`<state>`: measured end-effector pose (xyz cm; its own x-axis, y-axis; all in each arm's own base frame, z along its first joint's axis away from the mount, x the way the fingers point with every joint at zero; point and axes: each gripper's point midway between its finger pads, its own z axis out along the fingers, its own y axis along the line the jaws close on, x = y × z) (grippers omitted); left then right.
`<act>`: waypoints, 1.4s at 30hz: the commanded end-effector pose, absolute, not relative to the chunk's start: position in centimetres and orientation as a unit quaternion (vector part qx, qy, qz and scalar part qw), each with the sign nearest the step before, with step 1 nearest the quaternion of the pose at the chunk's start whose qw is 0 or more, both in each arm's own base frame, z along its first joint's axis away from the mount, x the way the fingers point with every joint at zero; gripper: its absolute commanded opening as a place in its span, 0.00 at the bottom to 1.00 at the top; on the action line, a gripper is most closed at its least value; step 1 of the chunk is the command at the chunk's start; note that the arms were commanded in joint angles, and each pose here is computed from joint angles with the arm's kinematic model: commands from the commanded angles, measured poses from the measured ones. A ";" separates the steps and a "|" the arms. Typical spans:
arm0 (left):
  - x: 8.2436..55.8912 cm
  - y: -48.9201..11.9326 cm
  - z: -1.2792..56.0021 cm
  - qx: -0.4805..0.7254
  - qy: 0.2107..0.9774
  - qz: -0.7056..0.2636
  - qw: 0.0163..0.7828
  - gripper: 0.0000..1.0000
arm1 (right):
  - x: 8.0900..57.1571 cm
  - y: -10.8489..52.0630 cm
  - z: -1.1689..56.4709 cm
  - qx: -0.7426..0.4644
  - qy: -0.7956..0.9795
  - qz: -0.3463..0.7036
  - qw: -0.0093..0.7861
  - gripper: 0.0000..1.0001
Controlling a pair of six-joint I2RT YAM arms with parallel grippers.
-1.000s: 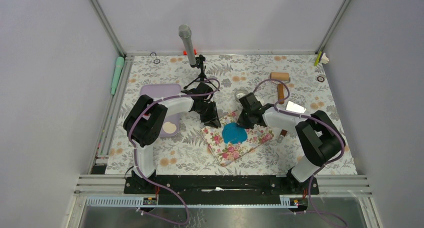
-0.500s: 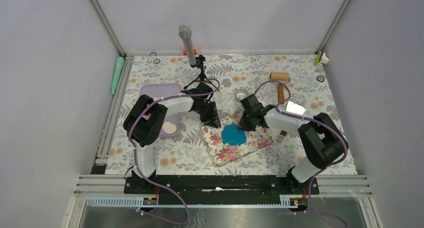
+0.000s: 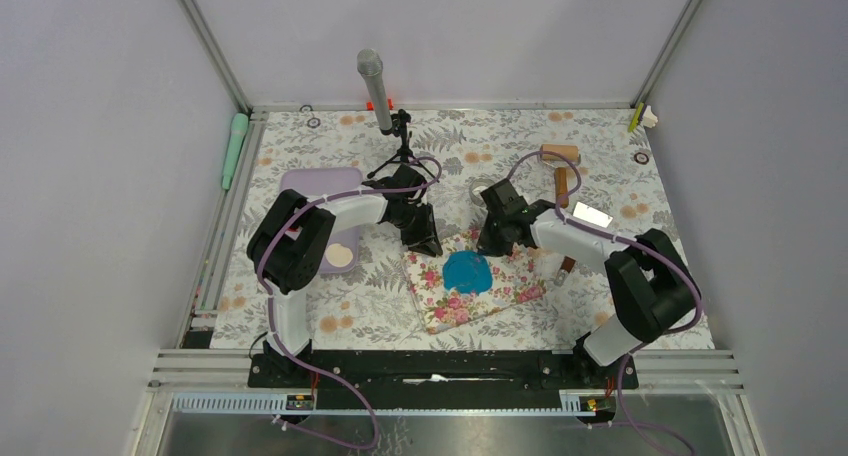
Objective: Roll out the dumpling wrappers from the dough
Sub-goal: Remove the dumpling mold from the work surface.
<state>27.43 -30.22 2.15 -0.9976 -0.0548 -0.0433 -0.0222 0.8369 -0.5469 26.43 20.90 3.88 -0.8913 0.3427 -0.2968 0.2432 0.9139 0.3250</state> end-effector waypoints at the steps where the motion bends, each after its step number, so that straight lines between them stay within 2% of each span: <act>1: 25.9 -28.0 -1.2 -0.010 0.975 -0.223 0.007 0.25 | 27.3 22.0 4.0 0.146 0.962 0.154 0.172 0.00; 13: 25.7 -28.0 -1.3 -0.007 0.975 -0.223 0.004 0.25 | 27.8 24.1 3.4 0.135 0.962 0.181 0.153 0.00; 21: 25.5 -27.8 -1.4 -0.007 0.976 -0.220 0.003 0.25 | 28.0 21.9 3.2 0.145 0.963 0.134 0.182 0.00; 29: 25.4 -27.5 -1.6 -0.009 0.977 -0.213 0.002 0.25 | 26.0 20.4 1.0 0.154 0.970 0.108 0.156 0.00; 42: 25.2 -27.7 -1.9 -0.009 0.977 -0.215 -0.006 0.25 | 24.9 22.9 -0.7 0.170 0.964 0.172 0.111 0.00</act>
